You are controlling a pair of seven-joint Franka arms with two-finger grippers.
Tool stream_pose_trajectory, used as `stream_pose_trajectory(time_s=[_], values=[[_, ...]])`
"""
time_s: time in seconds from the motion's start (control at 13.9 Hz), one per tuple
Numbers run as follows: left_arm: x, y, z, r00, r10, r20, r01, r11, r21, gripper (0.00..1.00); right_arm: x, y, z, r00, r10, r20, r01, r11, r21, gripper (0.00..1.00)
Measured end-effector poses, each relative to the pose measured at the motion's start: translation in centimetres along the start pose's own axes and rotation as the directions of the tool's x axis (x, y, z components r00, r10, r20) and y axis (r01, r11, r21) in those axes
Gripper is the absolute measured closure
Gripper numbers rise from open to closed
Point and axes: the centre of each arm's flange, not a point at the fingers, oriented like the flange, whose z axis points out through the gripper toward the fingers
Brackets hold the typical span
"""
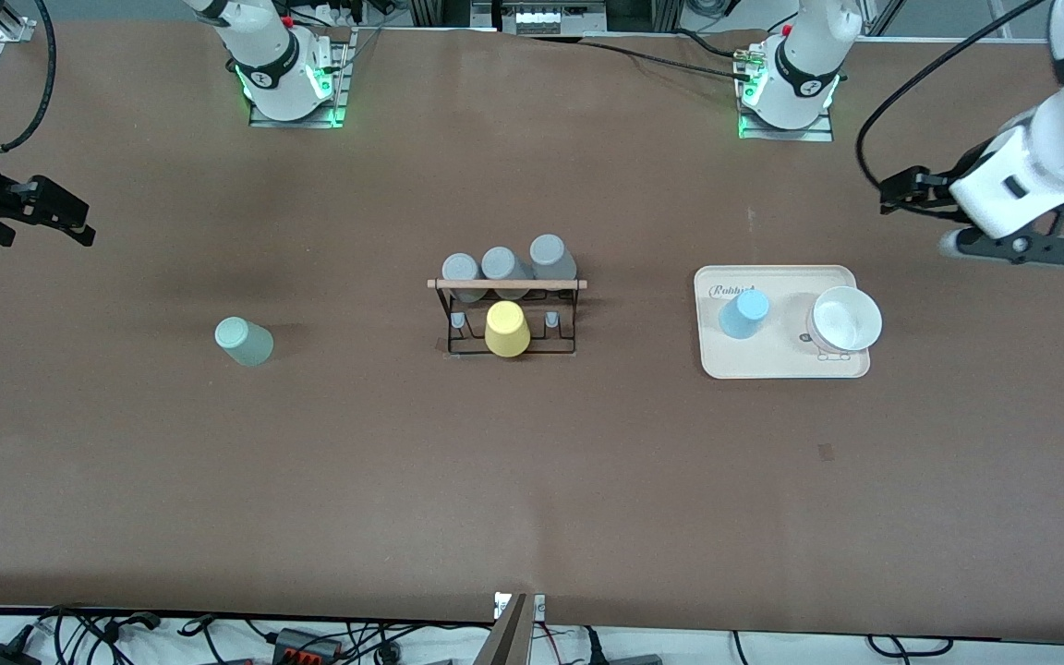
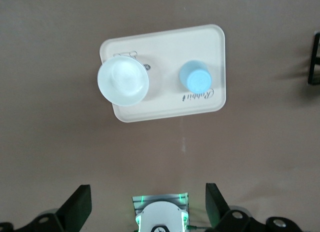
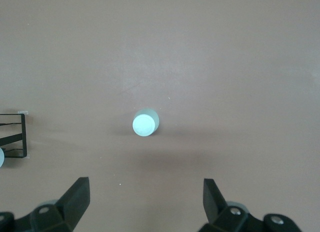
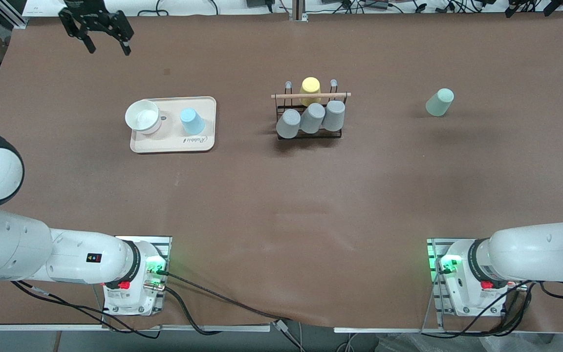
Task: Hang scattered cups on rack with three cups
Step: 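Move the left gripper down over the light blue cup on the tray, then grasp the light blue cup with the left gripper and lift it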
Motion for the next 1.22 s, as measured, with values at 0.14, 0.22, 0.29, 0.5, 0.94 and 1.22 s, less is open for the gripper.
stream_pose_trajectory(time_s=[0.14,0.22,0.29,0.5,0.94,1.22], values=[[1.4,2.7,1.7,0.998,0.052,0.041,-0.053,0.999,0.012,0.00,0.0,0.0,0.0,1.000,0.000,0.000,0.000,1.000,0.000,0.00],[2.2,4.3,2.6,0.995,0.088,0.056,-0.089,0.996,0.019,0.00,0.0,0.0,0.0,1.000,0.000,0.000,0.000,1.000,0.000,0.00],[3.3,6.0,3.9,0.990,0.126,0.061,-0.127,0.991,0.026,0.00,0.0,0.0,0.0,1.000,0.000,0.001,0.000,1.000,0.000,0.00],[7.5,10.1,8.9,0.976,0.218,0.004,-0.218,0.975,0.045,0.00,0.0,0.0,0.1,1.000,0.000,0.002,0.000,1.000,0.000,0.00],[8.5,11.3,22.1,0.955,0.283,-0.093,-0.278,0.958,0.064,0.00,-0.4,0.0,0.4,0.999,0.001,0.033,-0.001,1.000,0.002,0.00],[6.8,10.6,27.8,0.933,0.329,-0.143,-0.321,0.944,0.077,0.00,-0.7,0.0,0.6,0.998,0.001,0.061,-0.001,1.000,0.003,0.00]])
